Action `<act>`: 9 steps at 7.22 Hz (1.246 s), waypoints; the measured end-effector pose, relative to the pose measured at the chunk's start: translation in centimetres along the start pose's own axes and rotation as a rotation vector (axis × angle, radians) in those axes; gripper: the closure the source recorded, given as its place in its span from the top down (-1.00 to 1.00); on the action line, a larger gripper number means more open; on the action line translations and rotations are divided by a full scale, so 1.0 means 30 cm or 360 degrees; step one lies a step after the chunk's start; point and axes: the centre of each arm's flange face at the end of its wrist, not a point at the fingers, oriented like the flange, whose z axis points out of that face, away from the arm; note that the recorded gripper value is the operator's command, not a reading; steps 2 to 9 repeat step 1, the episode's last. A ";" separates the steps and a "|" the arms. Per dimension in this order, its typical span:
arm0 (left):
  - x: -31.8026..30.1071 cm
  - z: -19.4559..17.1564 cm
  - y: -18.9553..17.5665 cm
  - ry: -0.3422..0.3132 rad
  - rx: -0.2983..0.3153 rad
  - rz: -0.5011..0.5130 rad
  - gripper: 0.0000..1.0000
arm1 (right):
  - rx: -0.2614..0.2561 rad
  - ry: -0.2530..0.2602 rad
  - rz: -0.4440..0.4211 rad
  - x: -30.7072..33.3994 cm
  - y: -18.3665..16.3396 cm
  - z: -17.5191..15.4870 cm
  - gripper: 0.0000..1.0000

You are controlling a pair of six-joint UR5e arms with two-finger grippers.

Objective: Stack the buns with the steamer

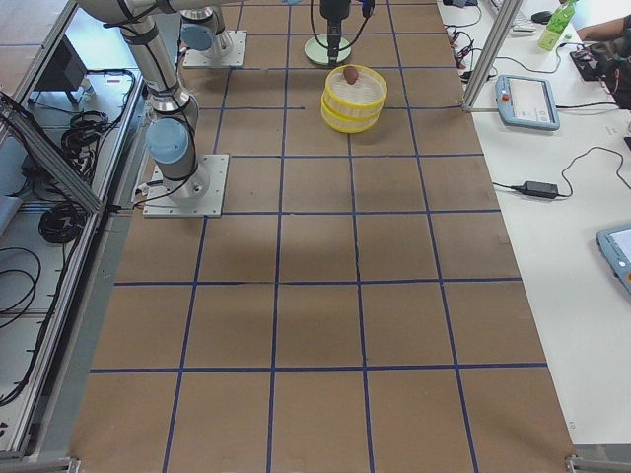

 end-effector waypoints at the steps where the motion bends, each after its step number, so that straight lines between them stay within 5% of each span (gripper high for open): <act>1: -0.003 -0.016 0.044 -0.0012 -0.0017 0.0042 1.00 | -0.0001 0.0004 -0.0001 0.001 -0.001 0.001 0.99; 9: -0.003 -0.016 0.044 -0.0012 -0.0017 0.0042 1.00 | -0.0001 0.0004 -0.0001 0.001 -0.001 0.001 0.99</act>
